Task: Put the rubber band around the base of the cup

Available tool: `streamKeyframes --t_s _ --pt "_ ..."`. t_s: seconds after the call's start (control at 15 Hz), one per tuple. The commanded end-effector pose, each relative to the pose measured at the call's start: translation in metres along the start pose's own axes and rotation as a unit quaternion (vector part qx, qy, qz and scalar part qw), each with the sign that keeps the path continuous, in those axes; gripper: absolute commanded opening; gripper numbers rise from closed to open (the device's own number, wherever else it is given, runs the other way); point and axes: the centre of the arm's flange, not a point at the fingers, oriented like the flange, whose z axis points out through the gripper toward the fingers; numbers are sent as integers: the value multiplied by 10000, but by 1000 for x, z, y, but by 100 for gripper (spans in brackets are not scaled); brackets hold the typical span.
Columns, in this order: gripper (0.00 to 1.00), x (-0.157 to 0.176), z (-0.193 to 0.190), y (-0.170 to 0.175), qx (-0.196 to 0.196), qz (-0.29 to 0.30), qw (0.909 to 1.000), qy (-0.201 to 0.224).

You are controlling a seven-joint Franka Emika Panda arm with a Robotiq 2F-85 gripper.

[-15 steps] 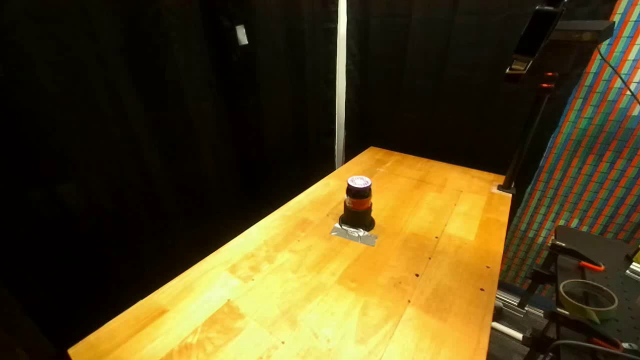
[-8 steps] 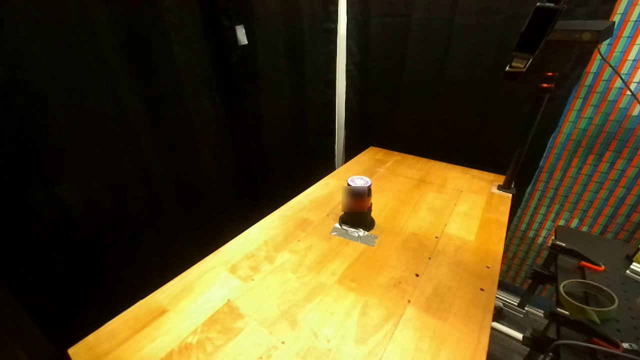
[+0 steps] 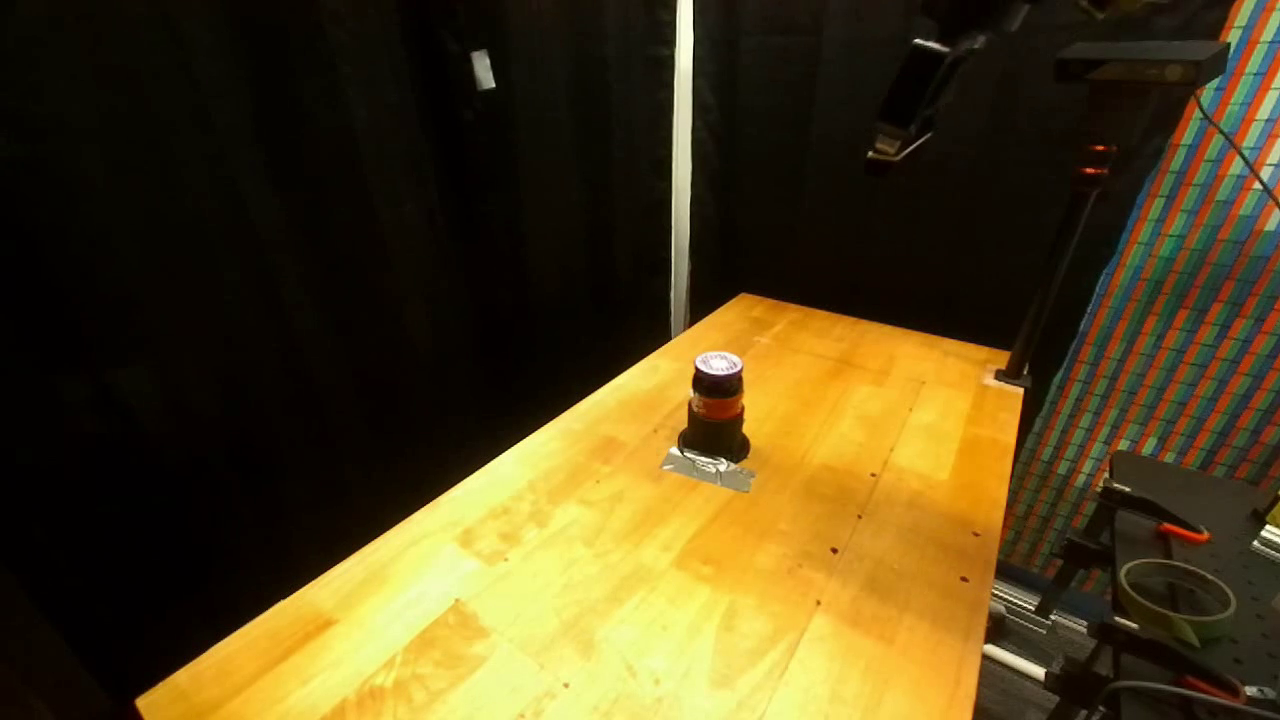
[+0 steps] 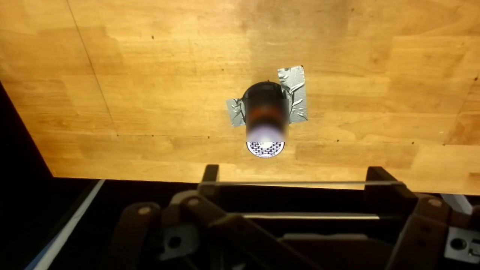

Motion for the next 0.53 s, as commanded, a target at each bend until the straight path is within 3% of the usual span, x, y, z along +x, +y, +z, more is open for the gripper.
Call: streamKeyframes --t_s 0.0,0.47 --pt "100 84 36 -15 351 54 9992 -207" --pt "100 166 178 -26 492 223 9930 -1048"
